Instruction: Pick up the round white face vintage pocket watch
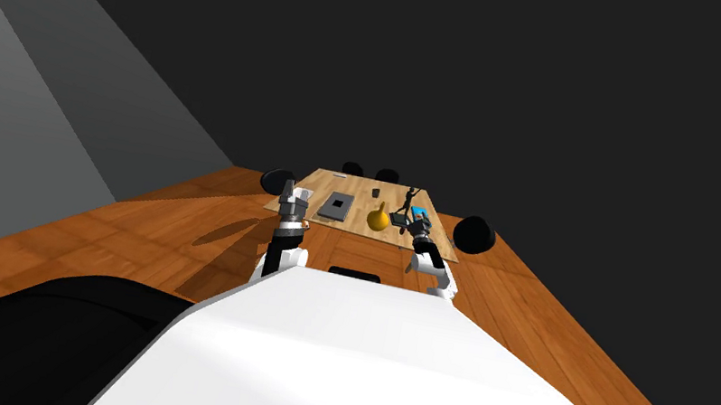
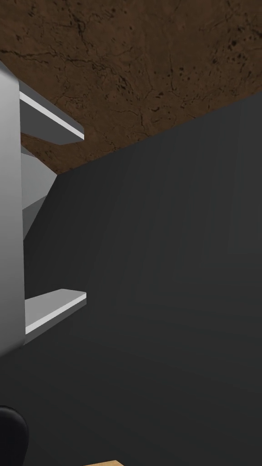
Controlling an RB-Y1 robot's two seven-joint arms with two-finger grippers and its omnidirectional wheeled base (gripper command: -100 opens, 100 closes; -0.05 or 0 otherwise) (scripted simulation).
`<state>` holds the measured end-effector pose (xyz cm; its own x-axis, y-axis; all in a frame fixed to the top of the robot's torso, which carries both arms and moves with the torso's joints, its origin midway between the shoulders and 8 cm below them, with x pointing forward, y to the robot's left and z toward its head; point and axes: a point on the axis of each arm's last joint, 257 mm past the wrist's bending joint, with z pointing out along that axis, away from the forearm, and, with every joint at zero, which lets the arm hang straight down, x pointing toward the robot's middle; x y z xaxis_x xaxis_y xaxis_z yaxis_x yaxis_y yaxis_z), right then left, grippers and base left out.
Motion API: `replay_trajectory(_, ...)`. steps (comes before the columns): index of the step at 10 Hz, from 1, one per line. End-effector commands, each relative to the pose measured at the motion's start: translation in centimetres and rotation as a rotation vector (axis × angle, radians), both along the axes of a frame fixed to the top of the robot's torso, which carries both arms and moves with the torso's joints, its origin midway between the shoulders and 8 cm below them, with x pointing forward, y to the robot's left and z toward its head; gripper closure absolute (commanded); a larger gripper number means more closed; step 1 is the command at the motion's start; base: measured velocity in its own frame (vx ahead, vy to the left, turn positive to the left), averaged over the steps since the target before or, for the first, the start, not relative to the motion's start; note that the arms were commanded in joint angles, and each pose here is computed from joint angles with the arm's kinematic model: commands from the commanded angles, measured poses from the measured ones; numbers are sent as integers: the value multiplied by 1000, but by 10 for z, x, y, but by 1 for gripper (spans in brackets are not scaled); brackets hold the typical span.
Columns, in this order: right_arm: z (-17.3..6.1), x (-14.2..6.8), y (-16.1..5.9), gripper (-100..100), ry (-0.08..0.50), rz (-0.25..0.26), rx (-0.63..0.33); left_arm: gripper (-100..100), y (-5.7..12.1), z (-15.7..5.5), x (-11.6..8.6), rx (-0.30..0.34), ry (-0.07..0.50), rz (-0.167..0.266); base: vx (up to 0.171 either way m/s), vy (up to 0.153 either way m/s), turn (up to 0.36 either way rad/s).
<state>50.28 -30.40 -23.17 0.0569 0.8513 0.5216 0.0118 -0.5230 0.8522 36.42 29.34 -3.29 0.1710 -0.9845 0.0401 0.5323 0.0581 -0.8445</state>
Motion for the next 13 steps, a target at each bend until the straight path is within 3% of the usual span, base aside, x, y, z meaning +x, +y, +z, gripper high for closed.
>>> replay_trajectory(1,-17,3,-3,-100,45,-4,29,0,0,0,0,0,0,0,27,24,-37)
replay_trajectory(7,-76,19,1,-100,228,-22,195,0,0,0,0,0,0,0,22,20,-64)
replay_trajectory(8,-92,23,5,-100,279,-30,249,0,0,0,0,0,0,0,24,7,-104)
replay_trajectory(13,-128,28,15,-100,403,-50,357,0,0,0,0,0,0,0,24,4,-63)
